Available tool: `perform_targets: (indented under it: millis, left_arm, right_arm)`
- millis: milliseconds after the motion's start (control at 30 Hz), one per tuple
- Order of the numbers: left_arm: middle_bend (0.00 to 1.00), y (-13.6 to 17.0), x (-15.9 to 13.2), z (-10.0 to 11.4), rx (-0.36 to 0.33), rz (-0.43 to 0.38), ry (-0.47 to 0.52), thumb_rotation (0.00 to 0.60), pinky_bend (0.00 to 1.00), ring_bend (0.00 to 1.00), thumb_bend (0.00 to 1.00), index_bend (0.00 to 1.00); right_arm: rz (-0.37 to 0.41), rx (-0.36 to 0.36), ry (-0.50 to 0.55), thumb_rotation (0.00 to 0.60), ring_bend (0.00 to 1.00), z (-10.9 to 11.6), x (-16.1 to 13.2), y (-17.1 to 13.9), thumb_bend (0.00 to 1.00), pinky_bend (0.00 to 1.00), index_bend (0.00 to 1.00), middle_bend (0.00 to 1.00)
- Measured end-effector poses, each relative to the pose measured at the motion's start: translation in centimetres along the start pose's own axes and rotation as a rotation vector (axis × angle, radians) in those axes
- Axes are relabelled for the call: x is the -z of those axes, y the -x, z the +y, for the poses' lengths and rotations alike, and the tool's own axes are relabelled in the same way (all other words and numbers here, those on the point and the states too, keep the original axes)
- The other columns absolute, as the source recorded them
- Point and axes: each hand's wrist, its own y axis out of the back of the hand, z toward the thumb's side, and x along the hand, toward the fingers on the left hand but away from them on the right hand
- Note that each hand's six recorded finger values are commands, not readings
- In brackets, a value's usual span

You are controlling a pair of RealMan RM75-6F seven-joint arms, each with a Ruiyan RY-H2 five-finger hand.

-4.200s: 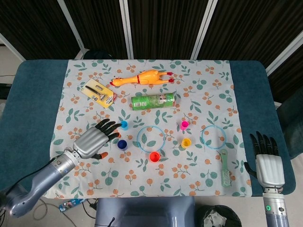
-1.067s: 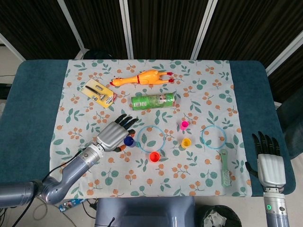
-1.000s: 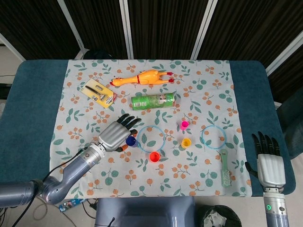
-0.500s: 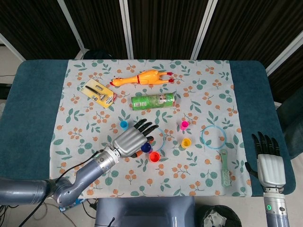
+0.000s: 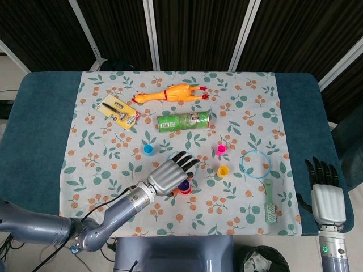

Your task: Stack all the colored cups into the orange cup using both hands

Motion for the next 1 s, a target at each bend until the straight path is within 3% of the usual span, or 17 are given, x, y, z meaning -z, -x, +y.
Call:
perform_targets:
  millis: [233, 467, 600, 833, 1000]
  left_arm:
    - [0.03, -0.4, -0.3, -0.3, 0.008, 0.004, -0.013, 0.600, 0.00, 0.00, 0.30, 0.39]
    - [0.00, -0.3, -0.3, -0.8, 0.032, 0.012, -0.026, 0.600, 0.00, 0.00, 0.15, 0.03]
    - [0.00, 0.0, 0.5, -0.6, 0.034, 0.050, -0.034, 0.600, 0.00, 0.00, 0.13, 0.00]
    - [0.00, 0.9, 2.9, 1.5, -0.076, 0.157, -0.038, 0.600, 0.00, 0.00, 0.13, 0.00]
    - [0.00, 3.8, 6.8, 2.4, -0.187, 0.309, -0.023, 0.600, 0.00, 0.00, 0.13, 0.00]
  right_arm:
    - [-0.001, 0.001, -0.001, 0.600, 0.00, 0.0, 0.0, 0.0, 0.32, 0.06, 0.00, 0.00]
    - [-0.001, -0.005, -0.003, 0.600, 0.00, -0.1, 0.0, 0.0, 0.32, 0.06, 0.00, 0.00]
    - [-0.006, -0.006, -0.005, 0.600, 0.00, -0.2, 0.1, 0.0, 0.32, 0.06, 0.00, 0.00]
    - [-0.005, -0.010, -0.007, 0.600, 0.00, -0.3, 0.1, 0.1, 0.32, 0.06, 0.00, 0.00]
    - [0.006, -0.012, -0.010, 0.600, 0.00, -0.5, -0.1, 0.1, 0.32, 0.06, 0.00, 0.00]
